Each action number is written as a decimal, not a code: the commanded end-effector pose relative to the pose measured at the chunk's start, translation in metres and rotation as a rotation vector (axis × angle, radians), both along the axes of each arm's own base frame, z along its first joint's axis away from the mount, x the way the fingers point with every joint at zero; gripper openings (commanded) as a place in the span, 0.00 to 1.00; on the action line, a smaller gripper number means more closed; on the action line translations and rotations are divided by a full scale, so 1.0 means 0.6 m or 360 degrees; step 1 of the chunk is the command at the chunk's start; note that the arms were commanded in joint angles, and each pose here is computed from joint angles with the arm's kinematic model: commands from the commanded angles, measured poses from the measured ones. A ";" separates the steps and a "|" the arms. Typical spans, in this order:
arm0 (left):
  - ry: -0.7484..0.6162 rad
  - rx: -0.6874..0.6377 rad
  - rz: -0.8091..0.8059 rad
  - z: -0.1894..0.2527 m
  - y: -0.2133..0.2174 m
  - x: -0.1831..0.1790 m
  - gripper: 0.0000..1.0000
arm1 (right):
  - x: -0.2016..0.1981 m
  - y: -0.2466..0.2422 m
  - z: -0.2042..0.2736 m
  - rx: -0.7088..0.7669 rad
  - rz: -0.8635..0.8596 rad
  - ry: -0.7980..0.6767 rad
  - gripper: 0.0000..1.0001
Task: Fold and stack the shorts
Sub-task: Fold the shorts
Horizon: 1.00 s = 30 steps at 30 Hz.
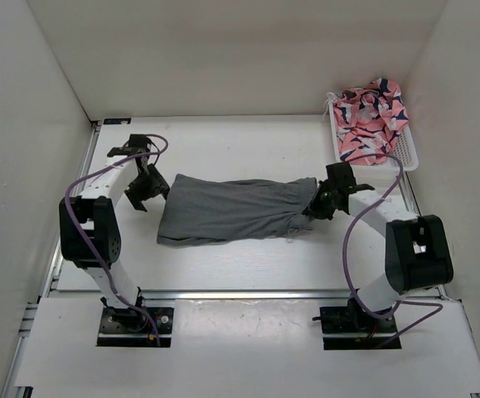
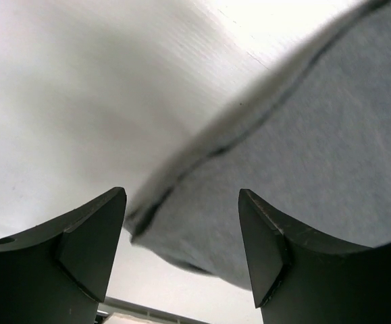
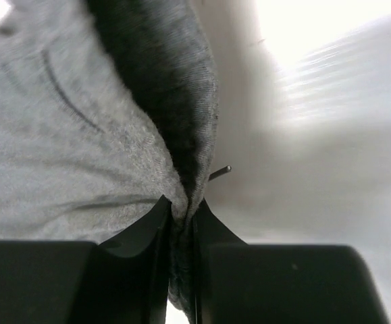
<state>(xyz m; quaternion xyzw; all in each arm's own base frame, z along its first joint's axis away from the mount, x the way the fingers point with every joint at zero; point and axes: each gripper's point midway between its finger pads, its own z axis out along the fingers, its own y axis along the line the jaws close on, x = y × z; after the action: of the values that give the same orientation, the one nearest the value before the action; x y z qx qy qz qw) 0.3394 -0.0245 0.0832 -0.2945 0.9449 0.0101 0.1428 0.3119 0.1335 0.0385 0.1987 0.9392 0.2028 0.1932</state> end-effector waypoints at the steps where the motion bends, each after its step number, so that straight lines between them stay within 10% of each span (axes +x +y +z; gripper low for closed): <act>1: -0.0050 -0.0057 -0.0025 0.004 -0.010 0.023 0.78 | 0.010 -0.045 0.060 -0.0263 0.0050 -0.0102 0.00; 16: 0.0183 -0.0270 -0.0156 -0.102 -0.093 -0.003 0.71 | 0.074 0.064 0.289 -0.0668 0.0436 -0.0523 0.00; 30: 0.0245 -0.0278 -0.0182 -0.129 -0.105 -0.016 0.65 | 0.041 0.325 0.302 -0.0811 0.0870 -0.0608 0.00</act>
<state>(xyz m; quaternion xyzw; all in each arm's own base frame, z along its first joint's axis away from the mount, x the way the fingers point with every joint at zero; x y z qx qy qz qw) 0.3313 -0.0813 0.0135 -0.2527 0.9654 -0.0464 0.0444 0.3372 0.3126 0.2014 -0.1464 0.9314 0.0411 0.3307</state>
